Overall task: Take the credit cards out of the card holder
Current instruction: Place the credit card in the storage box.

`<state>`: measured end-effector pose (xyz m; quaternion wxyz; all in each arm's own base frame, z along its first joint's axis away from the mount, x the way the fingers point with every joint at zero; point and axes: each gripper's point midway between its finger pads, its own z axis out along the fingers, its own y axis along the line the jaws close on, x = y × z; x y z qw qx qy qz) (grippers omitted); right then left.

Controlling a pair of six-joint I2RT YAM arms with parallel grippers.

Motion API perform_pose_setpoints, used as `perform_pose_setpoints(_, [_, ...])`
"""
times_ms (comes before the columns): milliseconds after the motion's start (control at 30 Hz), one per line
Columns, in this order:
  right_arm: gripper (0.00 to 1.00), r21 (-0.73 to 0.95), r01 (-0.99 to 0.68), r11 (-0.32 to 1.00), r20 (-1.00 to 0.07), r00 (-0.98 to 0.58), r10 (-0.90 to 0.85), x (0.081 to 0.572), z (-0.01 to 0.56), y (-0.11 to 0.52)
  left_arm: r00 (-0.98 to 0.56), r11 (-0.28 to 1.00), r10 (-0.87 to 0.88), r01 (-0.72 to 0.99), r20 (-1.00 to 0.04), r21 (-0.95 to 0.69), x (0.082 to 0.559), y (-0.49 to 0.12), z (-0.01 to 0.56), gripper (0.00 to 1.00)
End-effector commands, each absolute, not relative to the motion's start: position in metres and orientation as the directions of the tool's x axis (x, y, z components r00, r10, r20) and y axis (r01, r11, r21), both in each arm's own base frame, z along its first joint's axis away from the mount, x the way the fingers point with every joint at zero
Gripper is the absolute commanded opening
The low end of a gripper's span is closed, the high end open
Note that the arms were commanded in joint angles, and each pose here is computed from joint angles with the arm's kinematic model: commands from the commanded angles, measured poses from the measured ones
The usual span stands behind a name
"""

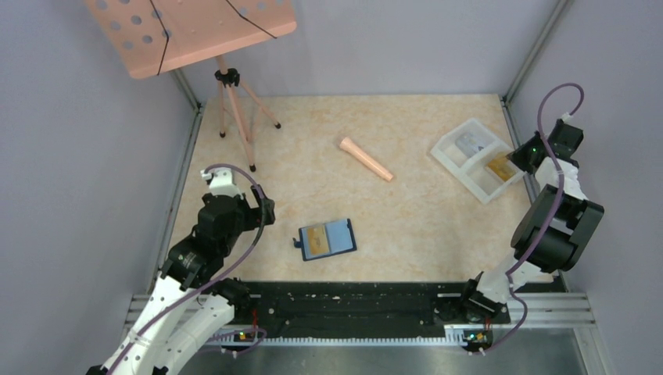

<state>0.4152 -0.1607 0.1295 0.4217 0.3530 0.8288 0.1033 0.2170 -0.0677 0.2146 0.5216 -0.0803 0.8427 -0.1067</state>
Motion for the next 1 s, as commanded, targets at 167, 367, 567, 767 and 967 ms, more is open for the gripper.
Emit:
perform_pose_setpoints(167, [0.00,0.492,0.465,0.736,-0.627,-0.397,0.670,0.428,0.133,-0.177,-0.438,0.967,-0.242,-0.032,-0.866,-0.254,0.221,-0.067,0.217,0.99])
perform_pose_setpoints(367, [0.00,0.491,0.472,0.733,-0.626,-0.394,0.673,0.430,0.126,-0.181,-0.440,0.966,-0.248,-0.038,-0.863,-0.257,0.221,-0.067,0.216,0.99])
perform_pose_setpoints(567, [0.00,0.497,0.464,0.733,-0.629,-0.388,0.673,0.434,0.125,-0.181,-0.447,0.967,-0.243,-0.039,-0.861,-0.253,0.222,-0.067,0.214,0.99])
perform_pose_setpoints(767, [0.00,0.490,0.475,0.731,-0.634,-0.381,0.673,0.434,0.124,-0.185,-0.447,0.967,-0.244,-0.040,-0.861,-0.253,0.222,-0.067,0.214,0.99])
perform_pose_setpoints(967, [0.00,0.490,0.479,0.728,-0.633,-0.379,0.675,0.434,0.122,-0.186,-0.447,0.967,-0.244,-0.039,-0.861,-0.253,0.222,-0.068,0.214,0.99])
